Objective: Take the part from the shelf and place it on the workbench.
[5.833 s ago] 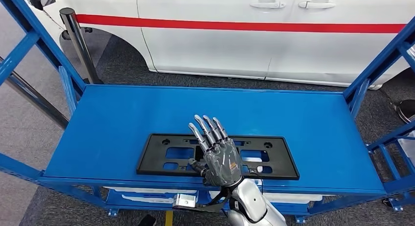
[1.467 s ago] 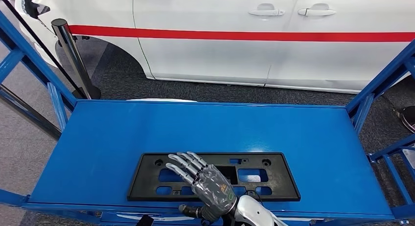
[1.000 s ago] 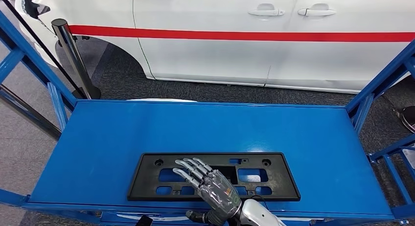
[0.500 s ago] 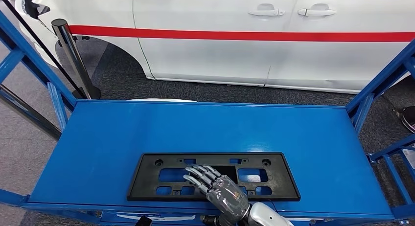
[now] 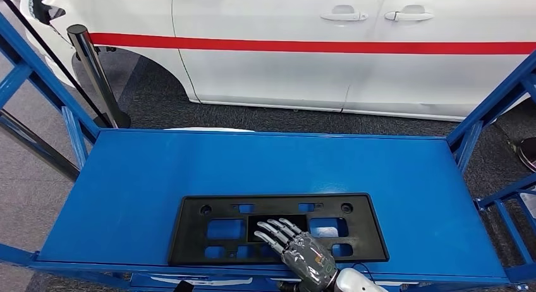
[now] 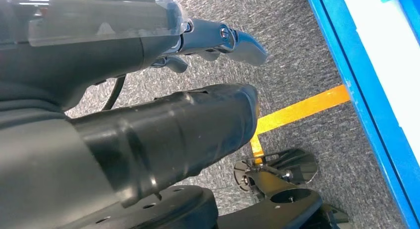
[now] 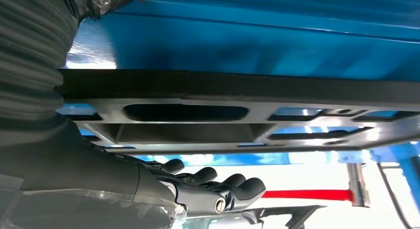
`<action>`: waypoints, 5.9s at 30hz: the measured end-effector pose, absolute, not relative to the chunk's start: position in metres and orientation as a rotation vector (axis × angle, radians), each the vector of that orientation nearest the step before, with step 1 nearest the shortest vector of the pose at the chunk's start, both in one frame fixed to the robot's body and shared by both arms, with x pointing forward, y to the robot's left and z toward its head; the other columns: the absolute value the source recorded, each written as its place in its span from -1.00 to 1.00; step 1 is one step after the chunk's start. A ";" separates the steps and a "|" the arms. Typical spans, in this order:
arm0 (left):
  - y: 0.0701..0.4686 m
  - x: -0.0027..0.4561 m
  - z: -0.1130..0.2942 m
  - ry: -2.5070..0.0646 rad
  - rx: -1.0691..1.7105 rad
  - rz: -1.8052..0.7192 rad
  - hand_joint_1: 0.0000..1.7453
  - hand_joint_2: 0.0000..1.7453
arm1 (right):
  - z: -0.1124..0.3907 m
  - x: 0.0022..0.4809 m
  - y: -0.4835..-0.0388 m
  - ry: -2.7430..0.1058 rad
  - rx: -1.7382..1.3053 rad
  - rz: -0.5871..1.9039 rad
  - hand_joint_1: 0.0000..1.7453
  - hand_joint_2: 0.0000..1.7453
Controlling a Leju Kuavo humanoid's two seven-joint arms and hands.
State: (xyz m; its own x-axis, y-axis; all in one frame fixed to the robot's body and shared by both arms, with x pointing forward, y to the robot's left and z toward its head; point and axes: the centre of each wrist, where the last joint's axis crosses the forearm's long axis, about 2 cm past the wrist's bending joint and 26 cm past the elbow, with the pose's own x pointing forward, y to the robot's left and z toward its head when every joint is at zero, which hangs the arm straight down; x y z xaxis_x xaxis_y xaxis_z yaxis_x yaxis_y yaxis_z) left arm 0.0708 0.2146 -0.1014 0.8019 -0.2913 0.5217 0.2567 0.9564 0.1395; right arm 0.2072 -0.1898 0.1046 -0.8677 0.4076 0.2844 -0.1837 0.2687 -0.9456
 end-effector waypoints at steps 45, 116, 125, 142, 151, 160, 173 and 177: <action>0.216 0.067 -0.102 -0.574 0.060 -0.285 -1.00 -1.00 | 0.117 0.215 -0.212 -2.101 -0.730 1.647 -1.00 1.00; 0.216 0.066 -0.102 -0.584 0.053 -0.287 -1.00 -1.00 | 0.171 0.207 -0.226 -2.477 -1.408 1.378 1.00 1.00; 0.216 0.067 -0.102 -0.587 0.043 -0.286 -1.00 -1.00 | 0.182 0.209 -0.212 -2.515 -1.424 1.286 1.00 1.00; 0.215 0.069 -0.102 -0.600 0.012 -0.290 -1.00 1.00 | 0.181 0.217 -0.162 -2.542 -1.286 1.124 1.00 1.00; 0.216 0.067 -0.103 -0.598 -0.009 -0.275 -1.00 1.00 | 0.169 0.214 -0.160 -2.510 -1.241 1.169 1.00 1.00; 0.217 0.066 -0.103 -0.551 0.062 -0.284 -1.00 1.00 | 0.166 0.216 -0.160 -2.499 -1.238 1.184 1.00 1.00; 0.217 0.066 -0.103 -0.543 0.089 -0.288 -1.00 1.00 | 0.165 0.218 -0.161 -2.494 -1.243 1.196 1.00 1.00; 0.218 0.066 -0.103 -0.542 0.092 -0.288 -1.00 1.00 | 0.164 0.218 -0.162 -2.493 -1.244 1.199 1.00 1.00</action>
State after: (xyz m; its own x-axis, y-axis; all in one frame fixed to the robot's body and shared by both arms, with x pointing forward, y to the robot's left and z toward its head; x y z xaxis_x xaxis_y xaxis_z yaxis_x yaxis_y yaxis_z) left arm 0.0656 0.2176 -0.1026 0.8179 -0.2937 0.4947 0.2457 0.9558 0.1613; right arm 0.2184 -0.1618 0.1645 -0.6589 0.7148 -0.2342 0.6293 0.3534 -0.6921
